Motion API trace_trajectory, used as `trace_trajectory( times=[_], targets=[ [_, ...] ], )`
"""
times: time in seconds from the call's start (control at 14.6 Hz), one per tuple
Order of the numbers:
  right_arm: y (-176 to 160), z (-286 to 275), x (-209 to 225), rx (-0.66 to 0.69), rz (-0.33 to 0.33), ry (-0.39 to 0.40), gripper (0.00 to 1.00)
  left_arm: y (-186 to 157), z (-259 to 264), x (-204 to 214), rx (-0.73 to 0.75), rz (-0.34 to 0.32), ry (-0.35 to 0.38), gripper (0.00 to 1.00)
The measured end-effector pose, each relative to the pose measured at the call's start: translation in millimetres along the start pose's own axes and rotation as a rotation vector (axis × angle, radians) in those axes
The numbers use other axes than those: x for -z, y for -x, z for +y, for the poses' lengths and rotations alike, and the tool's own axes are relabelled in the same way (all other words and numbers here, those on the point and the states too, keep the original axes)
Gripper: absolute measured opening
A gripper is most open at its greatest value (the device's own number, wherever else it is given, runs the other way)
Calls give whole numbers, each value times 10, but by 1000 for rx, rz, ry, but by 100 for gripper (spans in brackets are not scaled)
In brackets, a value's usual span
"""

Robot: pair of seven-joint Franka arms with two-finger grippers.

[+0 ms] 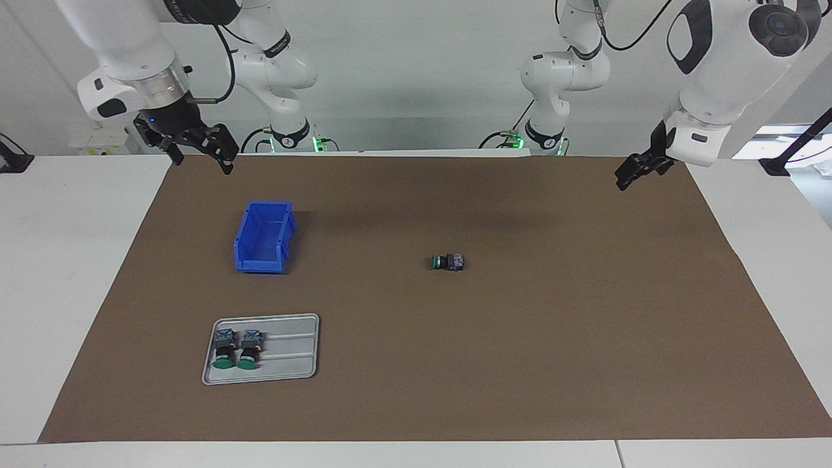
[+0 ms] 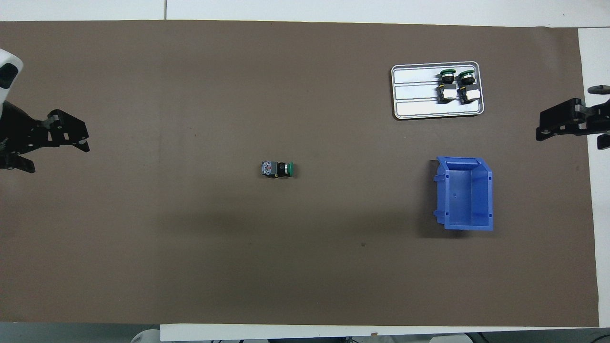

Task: Place and press button with both arms
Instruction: 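Lower the left gripper onto the button and grasp it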

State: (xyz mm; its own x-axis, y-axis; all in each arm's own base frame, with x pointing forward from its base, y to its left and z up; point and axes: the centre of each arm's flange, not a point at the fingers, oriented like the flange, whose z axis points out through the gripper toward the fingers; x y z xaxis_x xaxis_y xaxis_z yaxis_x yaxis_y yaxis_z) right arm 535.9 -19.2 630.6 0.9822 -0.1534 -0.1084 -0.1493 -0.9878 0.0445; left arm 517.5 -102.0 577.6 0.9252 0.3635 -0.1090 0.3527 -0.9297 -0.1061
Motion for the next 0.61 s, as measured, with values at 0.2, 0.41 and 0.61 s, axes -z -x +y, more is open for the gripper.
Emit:
trace_trajectory(
  times=[0.2,0.41,0.61],
  targets=[
    [20,55,-100,22,-23,2,100,232,282,-194,127,9,-4,100],
    [43,124,-116,65,-25,1,100,406,574,-311,248,-4,15,100],
    [17,229,-113,93,-10,-3,100,516,946,-508,381,-12,32,100]
  ],
)
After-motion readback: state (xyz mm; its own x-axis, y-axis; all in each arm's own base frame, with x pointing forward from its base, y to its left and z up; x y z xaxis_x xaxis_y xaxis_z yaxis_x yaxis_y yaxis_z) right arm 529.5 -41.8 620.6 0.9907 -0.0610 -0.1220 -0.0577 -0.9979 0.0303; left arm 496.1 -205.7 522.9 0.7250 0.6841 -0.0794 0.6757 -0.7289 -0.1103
